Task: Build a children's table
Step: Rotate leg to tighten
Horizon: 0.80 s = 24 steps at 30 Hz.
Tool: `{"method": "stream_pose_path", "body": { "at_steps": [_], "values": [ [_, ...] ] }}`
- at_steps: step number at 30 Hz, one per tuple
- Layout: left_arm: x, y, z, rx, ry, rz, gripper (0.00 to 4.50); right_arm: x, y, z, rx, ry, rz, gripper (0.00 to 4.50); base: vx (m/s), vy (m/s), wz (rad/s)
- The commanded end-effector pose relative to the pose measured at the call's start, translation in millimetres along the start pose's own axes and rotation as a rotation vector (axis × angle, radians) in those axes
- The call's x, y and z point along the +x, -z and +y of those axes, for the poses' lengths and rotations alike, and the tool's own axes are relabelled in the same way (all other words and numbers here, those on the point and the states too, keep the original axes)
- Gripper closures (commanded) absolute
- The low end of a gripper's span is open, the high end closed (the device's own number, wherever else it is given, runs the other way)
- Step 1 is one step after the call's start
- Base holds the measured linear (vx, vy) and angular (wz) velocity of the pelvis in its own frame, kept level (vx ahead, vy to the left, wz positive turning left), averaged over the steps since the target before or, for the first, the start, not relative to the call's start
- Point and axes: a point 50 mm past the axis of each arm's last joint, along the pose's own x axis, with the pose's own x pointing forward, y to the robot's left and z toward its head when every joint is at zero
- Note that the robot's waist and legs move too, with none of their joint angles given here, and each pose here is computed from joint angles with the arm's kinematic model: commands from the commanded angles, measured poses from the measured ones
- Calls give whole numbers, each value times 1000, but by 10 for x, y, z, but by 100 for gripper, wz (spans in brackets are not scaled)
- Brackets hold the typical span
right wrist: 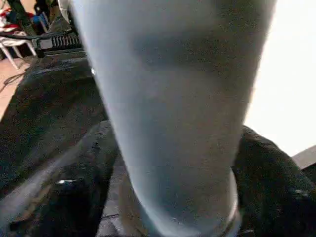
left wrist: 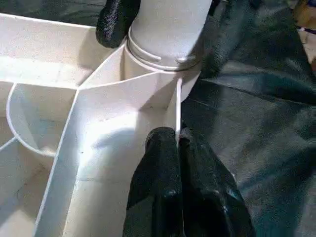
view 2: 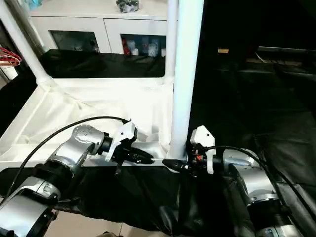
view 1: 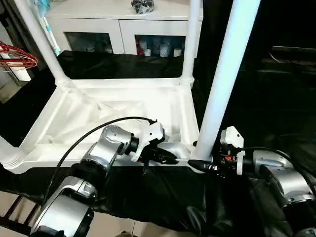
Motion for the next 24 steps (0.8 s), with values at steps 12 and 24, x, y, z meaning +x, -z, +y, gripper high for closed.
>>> {"method": "stream_pose_path", "body": {
  "at_steps": [12,24],
  "values": [
    [73,-101,20,12,-22,-16,450,99,179,145,93,-35,28,195,0,0,0],
    [392,-401,313,-77,-423,-115,450,463,265,-137,182,486,6,198,0,0,0]
  ]
}}
